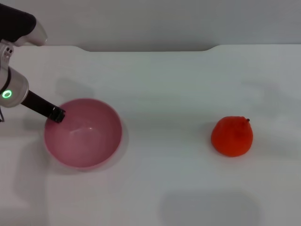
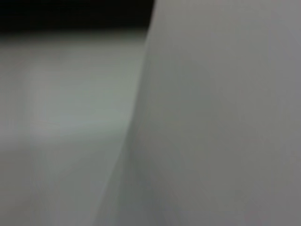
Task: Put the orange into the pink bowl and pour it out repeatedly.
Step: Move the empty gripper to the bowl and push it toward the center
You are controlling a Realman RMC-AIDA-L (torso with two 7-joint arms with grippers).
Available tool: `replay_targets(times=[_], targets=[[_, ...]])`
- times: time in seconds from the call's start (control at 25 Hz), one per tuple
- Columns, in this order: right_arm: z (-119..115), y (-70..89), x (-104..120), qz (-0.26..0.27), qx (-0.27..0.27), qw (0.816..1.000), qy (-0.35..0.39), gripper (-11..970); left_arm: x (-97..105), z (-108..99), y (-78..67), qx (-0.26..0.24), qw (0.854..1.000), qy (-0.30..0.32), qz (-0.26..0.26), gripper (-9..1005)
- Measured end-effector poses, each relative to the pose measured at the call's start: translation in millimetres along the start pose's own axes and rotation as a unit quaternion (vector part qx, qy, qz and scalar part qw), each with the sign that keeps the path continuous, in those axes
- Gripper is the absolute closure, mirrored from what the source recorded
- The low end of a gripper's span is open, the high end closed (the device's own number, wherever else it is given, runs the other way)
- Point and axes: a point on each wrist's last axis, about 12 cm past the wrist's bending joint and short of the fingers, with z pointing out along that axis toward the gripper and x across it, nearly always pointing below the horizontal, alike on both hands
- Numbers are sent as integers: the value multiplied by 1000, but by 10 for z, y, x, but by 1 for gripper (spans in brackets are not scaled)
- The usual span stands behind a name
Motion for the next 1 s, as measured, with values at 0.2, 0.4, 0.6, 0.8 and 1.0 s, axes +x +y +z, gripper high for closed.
replay_targets(times=[0.2, 0.4, 0.6, 0.8, 1.0], targets=[[206, 8, -105, -8, -17, 977, 214, 367, -62, -15, -25, -1, 1000, -4, 16, 950], [326, -62, -69, -14, 27, 925, 378, 367, -162, -58, -36, -6, 999, -13, 30, 950], [515, -125, 17, -12, 97, 868, 486, 367, -267, -108, -58, -7, 999, -21, 43, 950], [642, -156, 230, -43, 172, 807, 563, 366, -377, -161, -111, -5, 998, -23, 57, 950], [640, -230, 466, -35, 192, 776, 600, 366, -463, -218, -177, 2, 997, -17, 72, 950]])
